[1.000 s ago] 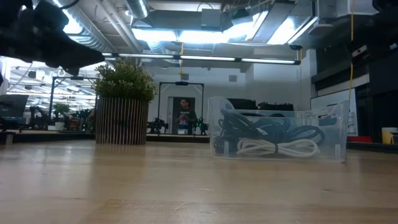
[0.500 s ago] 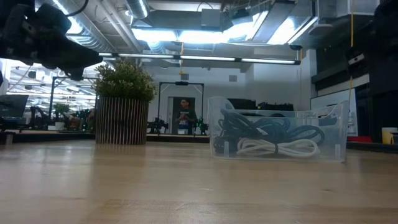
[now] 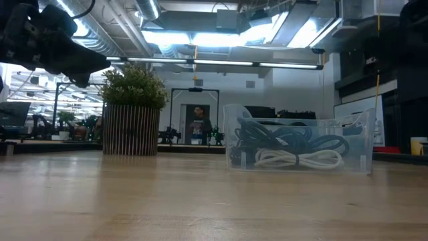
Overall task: Pick and place USB-C Cables
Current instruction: Return to Home Position
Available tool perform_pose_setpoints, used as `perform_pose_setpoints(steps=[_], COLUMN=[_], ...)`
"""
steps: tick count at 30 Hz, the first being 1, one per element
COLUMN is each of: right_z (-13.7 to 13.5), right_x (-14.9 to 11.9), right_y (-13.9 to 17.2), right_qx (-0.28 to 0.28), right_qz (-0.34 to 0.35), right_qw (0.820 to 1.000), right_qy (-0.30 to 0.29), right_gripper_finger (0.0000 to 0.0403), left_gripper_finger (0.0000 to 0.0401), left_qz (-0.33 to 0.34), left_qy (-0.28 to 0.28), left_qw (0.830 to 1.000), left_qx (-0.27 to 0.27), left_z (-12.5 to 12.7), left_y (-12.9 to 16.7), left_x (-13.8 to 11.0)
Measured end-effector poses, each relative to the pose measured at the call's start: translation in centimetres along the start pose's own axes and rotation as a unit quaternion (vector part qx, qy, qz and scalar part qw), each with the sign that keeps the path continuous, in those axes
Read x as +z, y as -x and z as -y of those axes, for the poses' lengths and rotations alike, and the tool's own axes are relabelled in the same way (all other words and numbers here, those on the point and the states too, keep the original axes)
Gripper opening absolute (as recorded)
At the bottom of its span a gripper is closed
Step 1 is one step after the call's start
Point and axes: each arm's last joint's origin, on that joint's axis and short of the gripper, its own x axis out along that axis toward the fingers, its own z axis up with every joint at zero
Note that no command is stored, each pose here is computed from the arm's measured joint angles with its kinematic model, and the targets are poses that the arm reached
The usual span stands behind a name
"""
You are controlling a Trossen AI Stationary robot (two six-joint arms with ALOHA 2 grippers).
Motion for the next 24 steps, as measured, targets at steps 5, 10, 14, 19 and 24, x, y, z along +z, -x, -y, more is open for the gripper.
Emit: perform_pose_setpoints(steps=[5,10,14,19,24], right_z=[1.2,2.0,2.1,2.4,2.4], right_x=[0.0,-0.4,-0.9,-1.3,-1.5], right_y=[-0.1,-0.2,-0.4,-0.7,-0.7], right_qx=[-0.064,-0.074,-0.035,-0.047,-0.049], right_qz=[-0.001,-0.018,-0.045,-0.072,-0.078], right_qw=[0.998,0.997,0.997,0.994,0.994], right_qy=[-0.006,-0.027,-0.054,-0.062,-0.063], right_gripper_finger=[0.0129,0.0129,0.0129,0.0129,0.0129], left_gripper_finger=[0.0069,0.0069,0.0069,0.0069,0.0069], left_qz=[0.0,0.0,0.0,0.0,-0.001], left_qy=[0.0,0.0,0.0,0.003,0.025], left_qw=[1.0,1.0,1.0,1.0,1.0], left_qx=[0.0,0.0,0.0,0.0,-0.002], left_z=[0.0,0.0,0.0,0.0,0.0], left_y=[0.0,0.0,0.0,0.0,0.0], left_x=[0.0,0.0,0.0,0.0,0.0])
